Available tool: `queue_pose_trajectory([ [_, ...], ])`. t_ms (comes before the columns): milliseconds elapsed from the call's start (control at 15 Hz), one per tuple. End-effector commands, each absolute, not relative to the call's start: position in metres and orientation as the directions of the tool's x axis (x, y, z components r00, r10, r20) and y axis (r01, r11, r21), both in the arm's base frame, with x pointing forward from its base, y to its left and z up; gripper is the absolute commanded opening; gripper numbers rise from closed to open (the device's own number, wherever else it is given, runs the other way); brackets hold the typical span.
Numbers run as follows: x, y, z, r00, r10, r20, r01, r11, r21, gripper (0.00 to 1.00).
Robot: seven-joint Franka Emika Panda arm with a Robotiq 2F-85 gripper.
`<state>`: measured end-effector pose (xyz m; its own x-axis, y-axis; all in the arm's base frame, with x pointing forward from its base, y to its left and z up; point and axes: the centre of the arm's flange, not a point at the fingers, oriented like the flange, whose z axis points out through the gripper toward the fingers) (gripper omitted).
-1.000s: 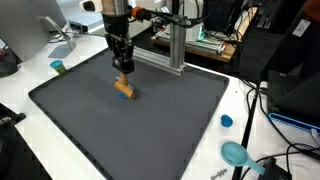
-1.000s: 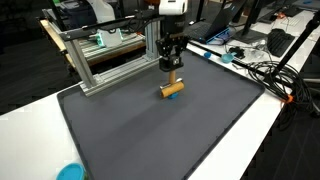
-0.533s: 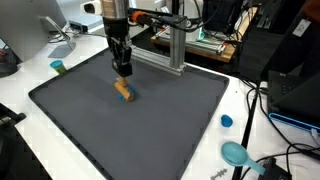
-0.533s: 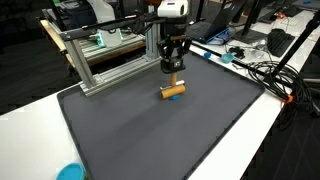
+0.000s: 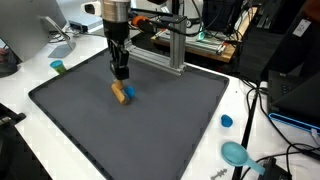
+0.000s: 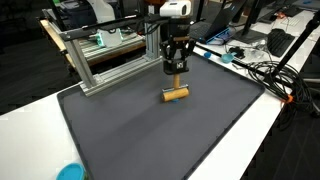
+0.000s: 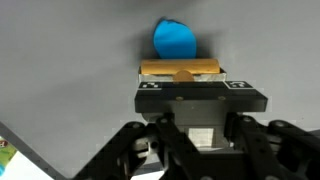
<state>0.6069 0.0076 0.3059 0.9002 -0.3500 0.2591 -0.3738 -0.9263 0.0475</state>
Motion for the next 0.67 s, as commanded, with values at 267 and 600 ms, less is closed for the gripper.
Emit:
queue_pose_trajectory([
  [267, 0.634, -0.026, 0.359, 0.767, -0.492, 0.412, -0.515, -0.855, -0.064, 0.22],
  [600, 0.609, -0.050, 0.449, 0.883, -0.164, 0.439, -0.189, -0.982, 0.012, 0.22],
])
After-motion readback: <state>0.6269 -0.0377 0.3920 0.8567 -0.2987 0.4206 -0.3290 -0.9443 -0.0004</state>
